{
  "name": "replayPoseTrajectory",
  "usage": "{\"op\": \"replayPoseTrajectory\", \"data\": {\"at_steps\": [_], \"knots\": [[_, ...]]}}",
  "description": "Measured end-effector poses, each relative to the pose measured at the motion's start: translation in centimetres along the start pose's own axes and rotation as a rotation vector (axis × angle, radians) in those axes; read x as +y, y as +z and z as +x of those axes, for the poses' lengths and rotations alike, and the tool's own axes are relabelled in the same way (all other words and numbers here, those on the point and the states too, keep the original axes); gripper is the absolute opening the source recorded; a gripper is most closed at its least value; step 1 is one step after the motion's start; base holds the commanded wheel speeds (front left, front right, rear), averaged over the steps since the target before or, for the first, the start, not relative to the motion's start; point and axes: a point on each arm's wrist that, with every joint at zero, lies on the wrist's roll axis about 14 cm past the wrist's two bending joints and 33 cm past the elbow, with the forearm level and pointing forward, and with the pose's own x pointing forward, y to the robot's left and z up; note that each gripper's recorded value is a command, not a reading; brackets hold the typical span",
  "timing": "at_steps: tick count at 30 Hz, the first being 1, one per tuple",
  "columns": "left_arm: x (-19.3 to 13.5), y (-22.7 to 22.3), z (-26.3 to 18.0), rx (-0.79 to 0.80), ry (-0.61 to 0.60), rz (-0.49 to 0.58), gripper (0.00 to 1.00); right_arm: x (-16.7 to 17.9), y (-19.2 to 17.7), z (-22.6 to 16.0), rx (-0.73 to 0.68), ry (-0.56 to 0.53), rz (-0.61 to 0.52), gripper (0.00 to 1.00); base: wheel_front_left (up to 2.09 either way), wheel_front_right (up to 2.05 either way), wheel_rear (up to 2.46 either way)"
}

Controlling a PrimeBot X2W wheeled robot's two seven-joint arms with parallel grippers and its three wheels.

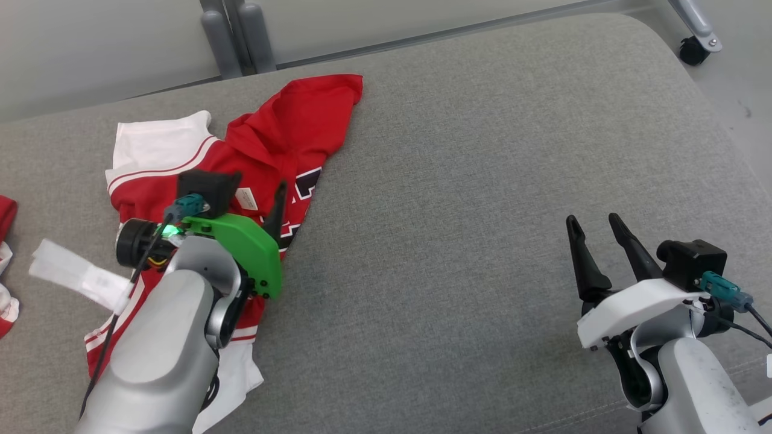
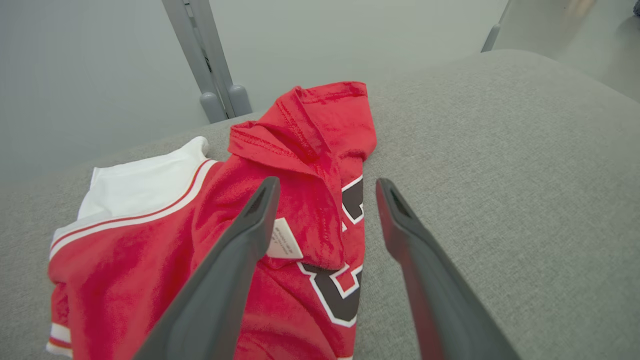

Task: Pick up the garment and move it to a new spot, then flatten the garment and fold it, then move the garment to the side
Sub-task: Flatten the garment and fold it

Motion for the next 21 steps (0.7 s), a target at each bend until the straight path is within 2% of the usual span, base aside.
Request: {"op": "replayPoseTrajectory", "data": {"at_steps": [6, 10, 11, 12, 17, 19, 20, 21], "knots": [[-2.2, -2.6, 0.3, 0.190, -0.076, 0.111, 1.00, 0.8, -0.1, 0.1, 0.000, 0.017, 0.011, 1.00, 0.00, 0.00, 0.00], [-2.1, -3.9, 1.2, 0.261, -0.085, 0.125, 1.00, 0.3, -0.7, 0.1, 0.013, 0.000, 0.013, 1.00, 0.00, 0.00, 0.00], [-1.9, -4.3, 1.4, 0.275, -0.079, 0.126, 0.93, 0.2, -0.7, 0.2, 0.012, -0.002, 0.013, 1.00, 0.00, 0.00, 0.00], [-1.6, -4.7, 1.5, 0.296, -0.073, 0.124, 0.91, 0.1, -0.7, 0.2, 0.012, -0.004, 0.014, 1.00, 0.00, 0.00, 0.00], [-0.7, -5.9, 2.3, 0.337, -0.045, 0.117, 0.86, -0.4, -1.1, 0.2, 0.018, -0.020, 0.018, 1.00, 0.00, 0.00, 0.00], [-0.5, -6.3, 2.5, 0.349, -0.043, 0.119, 0.75, -0.5, -1.2, 0.2, 0.020, -0.024, 0.018, 1.00, 0.00, 0.00, 0.00], [-0.4, -6.4, 2.5, 0.352, -0.039, 0.119, 0.59, -0.5, -1.2, 0.2, 0.020, -0.025, 0.020, 1.00, 0.00, 0.00, 0.00], [-0.3, -6.6, 2.5, 0.355, -0.035, 0.120, 0.37, -0.5, -1.2, 0.2, 0.020, -0.025, 0.019, 1.00, 0.00, 0.00, 0.00]]}}
